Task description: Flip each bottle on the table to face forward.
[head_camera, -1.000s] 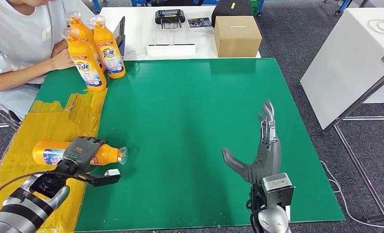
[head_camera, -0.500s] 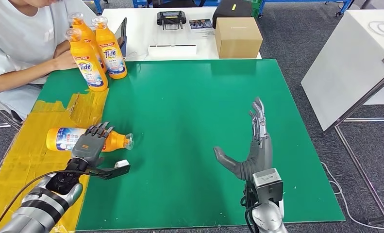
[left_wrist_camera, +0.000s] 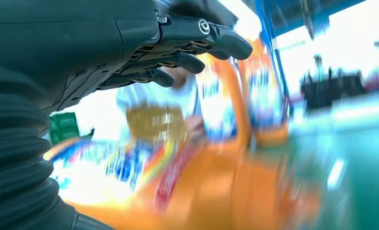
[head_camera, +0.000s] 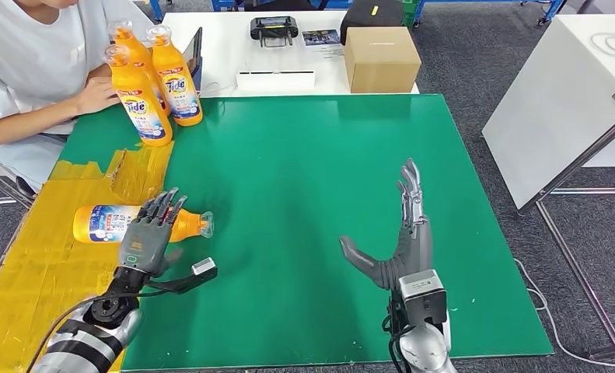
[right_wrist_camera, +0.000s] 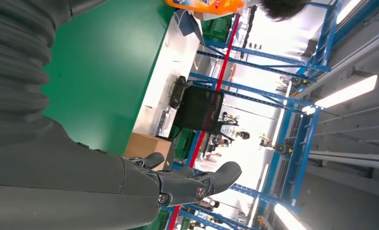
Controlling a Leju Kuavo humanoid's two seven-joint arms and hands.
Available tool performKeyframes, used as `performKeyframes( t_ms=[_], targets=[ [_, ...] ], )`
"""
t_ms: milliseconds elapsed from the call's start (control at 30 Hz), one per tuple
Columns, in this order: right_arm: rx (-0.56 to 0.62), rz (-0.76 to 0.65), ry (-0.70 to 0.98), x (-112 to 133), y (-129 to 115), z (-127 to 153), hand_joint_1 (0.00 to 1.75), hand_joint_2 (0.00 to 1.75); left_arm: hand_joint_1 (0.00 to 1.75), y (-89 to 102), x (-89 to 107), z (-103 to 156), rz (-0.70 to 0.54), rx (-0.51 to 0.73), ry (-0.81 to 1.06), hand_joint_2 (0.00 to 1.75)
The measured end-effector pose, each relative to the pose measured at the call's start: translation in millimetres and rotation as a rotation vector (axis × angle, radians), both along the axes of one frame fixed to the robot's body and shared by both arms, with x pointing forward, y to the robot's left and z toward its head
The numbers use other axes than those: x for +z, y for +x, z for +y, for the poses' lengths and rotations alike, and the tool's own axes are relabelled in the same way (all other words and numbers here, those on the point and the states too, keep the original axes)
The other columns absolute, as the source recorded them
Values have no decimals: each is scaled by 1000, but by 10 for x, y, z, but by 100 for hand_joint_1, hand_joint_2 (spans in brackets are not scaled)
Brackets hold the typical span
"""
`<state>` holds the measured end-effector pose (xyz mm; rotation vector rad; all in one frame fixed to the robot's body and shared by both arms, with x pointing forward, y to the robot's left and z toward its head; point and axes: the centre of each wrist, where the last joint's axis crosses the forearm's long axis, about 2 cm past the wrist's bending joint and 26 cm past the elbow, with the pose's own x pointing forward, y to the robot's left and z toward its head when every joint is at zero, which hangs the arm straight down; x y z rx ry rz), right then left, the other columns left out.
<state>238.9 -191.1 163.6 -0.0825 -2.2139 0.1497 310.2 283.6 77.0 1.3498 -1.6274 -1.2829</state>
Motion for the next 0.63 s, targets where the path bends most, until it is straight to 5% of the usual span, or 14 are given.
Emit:
performKeyframes(
  t_ms=[233, 633],
  targets=[
    [-15, 33, -16, -143, -150, -21, 0, 175, 0, -349, 235, -233, -167, -120, -331, 175],
    [-14, 49, -27, -201, -206, -51, 0, 175, 0, -492, 396, -287, -235, -134, -416, 175]
  ],
)
